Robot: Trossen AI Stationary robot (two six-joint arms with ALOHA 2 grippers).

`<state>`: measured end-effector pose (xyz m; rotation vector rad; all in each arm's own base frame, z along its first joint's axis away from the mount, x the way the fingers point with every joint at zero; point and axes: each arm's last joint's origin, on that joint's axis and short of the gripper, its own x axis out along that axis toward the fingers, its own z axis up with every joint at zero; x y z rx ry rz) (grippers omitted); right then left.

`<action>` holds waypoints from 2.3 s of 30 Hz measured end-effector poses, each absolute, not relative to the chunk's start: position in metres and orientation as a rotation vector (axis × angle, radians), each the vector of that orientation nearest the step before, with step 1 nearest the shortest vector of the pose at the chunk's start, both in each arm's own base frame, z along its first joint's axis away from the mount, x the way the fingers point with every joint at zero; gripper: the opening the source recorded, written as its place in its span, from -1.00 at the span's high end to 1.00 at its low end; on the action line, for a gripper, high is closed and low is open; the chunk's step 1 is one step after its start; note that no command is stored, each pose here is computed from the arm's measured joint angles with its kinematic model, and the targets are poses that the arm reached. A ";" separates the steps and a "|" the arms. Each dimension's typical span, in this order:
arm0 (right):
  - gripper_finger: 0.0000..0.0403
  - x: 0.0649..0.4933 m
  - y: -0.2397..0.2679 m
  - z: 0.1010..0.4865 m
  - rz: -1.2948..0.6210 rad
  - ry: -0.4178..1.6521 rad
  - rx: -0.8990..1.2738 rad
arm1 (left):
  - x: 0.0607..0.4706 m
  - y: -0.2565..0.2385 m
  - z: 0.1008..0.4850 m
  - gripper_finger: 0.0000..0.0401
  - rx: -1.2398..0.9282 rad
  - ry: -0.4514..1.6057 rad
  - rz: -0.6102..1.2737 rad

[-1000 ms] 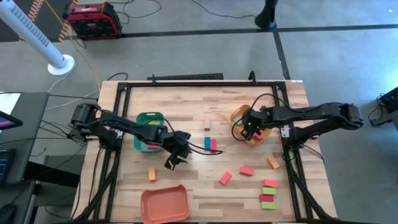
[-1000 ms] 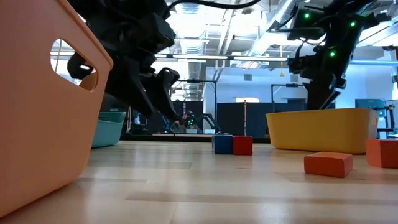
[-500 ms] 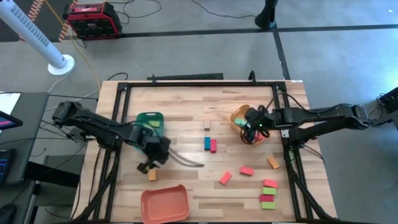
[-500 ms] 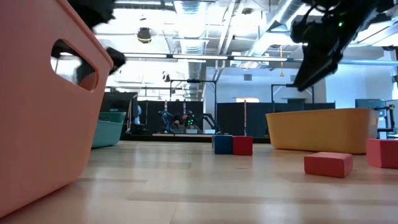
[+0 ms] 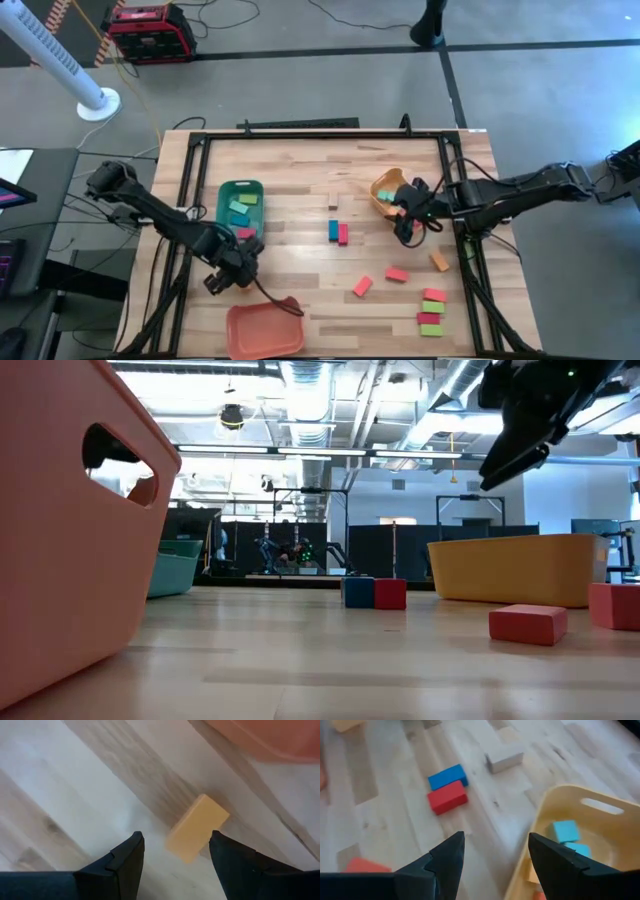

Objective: Sort blocks by size
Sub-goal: Put the thick yellow rectangular block into the orange bin

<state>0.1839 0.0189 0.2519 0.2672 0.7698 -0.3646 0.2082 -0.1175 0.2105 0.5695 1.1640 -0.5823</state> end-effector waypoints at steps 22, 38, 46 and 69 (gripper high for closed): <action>-0.24 0.184 0.039 0.255 -0.303 0.721 0.252 | 0.220 -0.146 0.162 0.02 0.712 1.272 -0.639; -0.24 0.184 0.038 0.255 -0.302 0.722 0.250 | 0.225 -0.132 0.192 0.39 0.717 1.300 -0.440; -0.24 0.184 0.039 0.255 -0.296 0.722 0.238 | 0.238 -0.145 0.267 0.38 0.464 1.062 -0.400; -0.24 0.188 0.040 0.259 -0.254 0.673 0.185 | 0.235 -0.207 0.230 0.34 -0.035 1.055 -0.562</action>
